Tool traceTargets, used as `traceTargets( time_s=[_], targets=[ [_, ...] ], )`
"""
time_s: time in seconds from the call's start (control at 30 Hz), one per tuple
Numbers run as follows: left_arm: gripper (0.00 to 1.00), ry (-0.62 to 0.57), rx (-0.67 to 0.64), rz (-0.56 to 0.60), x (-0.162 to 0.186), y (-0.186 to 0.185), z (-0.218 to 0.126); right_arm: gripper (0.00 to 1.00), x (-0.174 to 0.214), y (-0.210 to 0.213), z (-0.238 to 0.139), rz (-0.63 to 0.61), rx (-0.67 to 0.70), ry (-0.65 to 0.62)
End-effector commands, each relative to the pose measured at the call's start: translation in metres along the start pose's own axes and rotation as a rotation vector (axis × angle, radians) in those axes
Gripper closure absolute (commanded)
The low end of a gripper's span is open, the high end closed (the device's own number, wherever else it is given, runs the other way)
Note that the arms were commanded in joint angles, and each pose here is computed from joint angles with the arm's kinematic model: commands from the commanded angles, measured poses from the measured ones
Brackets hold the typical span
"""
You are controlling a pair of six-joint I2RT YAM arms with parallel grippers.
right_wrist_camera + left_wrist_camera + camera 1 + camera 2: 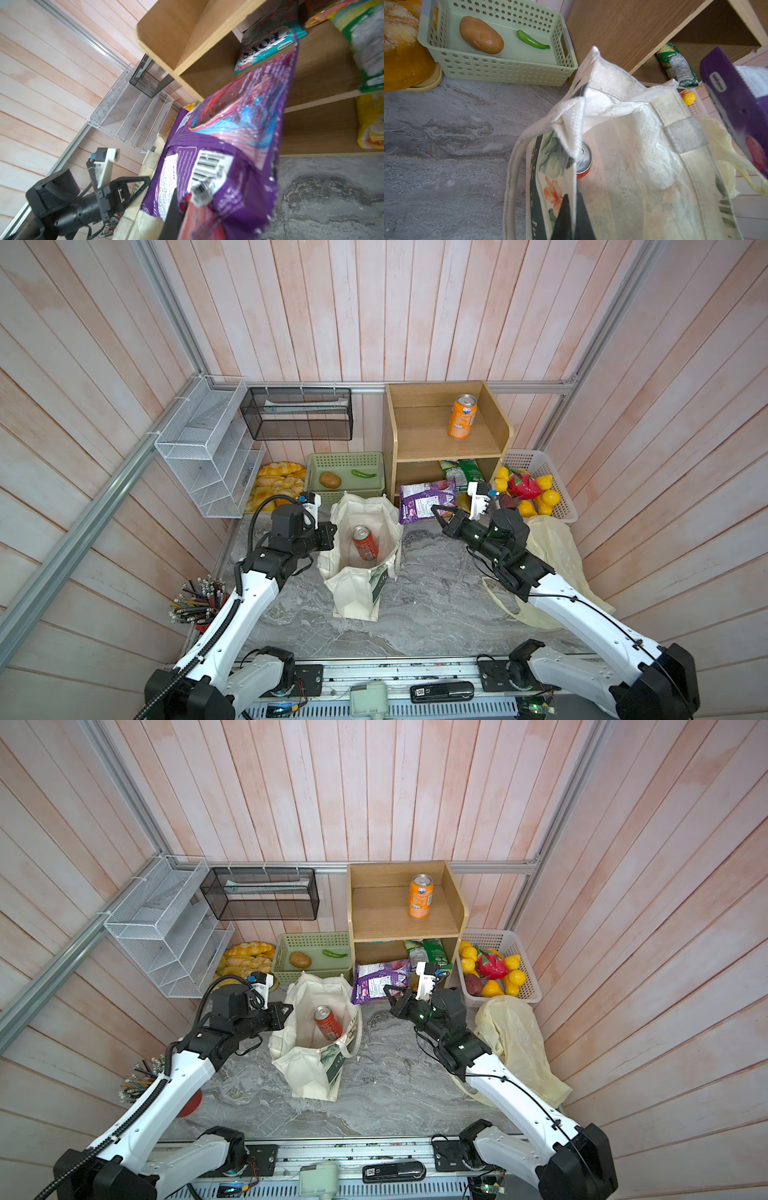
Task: Place the mixed food into the grocery bags and tie them
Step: 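Pull the purple snack bag out and lower it into the tote bag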
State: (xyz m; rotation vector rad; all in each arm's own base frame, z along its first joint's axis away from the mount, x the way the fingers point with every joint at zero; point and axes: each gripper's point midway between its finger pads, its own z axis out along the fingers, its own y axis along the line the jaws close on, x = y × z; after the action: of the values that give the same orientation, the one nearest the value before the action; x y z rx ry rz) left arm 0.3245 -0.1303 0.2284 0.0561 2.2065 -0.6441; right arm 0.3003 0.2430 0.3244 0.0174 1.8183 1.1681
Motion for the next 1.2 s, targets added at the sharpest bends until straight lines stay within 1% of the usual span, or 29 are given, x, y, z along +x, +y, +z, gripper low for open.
traceTargets(
  time_s=[0.0, 0.13, 0.33, 0.5, 0.7, 0.8, 0.9, 1.0, 1.1, 1.17],
  targets=[
    [1.00, -0.015, 0.024, -0.001, -0.006, -0.005, -0.003, 1.00, -0.014, 0.031, -0.001, -0.156, -0.006, -0.008],
    [1.00, -0.015, 0.022, -0.001, -0.006, -0.005, -0.003, 1.00, -0.009, 0.050, 0.015, -0.267, -0.047, 0.074],
    [1.00, -0.024, 0.023, 0.003, -0.010, -0.008, -0.008, 1.00, 0.010, 0.067, 0.036, -0.385, -0.120, 0.221],
    [1.00, -0.027, 0.024, 0.005, -0.012, -0.009, -0.009, 1.00, 0.044, 0.073, 0.052, -0.498, -0.187, 0.379],
    [1.00, -0.025, 0.024, 0.003, -0.014, -0.009, -0.008, 1.00, 0.093, 0.054, 0.069, -0.628, -0.202, 0.586],
    [1.00, -0.027, 0.023, 0.001, -0.015, -0.010, -0.009, 1.00, 0.116, 0.048, 0.071, -0.661, -0.255, 0.668],
    [1.00, -0.028, 0.023, 0.001, -0.015, -0.010, -0.008, 1.00, 0.136, 0.052, 0.071, -0.666, -0.344, 0.739],
    [1.00, -0.024, 0.022, 0.000, -0.016, -0.010, -0.008, 1.00, 0.156, 0.057, 0.073, -0.688, -0.392, 0.806],
    [1.00, -0.020, 0.025, -0.003, -0.015, -0.010, -0.006, 1.00, 0.176, 0.055, 0.076, -0.714, -0.400, 0.881],
    [1.00, -0.021, 0.027, -0.005, -0.016, -0.010, -0.006, 1.00, 0.188, 0.048, 0.080, -0.730, -0.374, 0.937]
  ],
)
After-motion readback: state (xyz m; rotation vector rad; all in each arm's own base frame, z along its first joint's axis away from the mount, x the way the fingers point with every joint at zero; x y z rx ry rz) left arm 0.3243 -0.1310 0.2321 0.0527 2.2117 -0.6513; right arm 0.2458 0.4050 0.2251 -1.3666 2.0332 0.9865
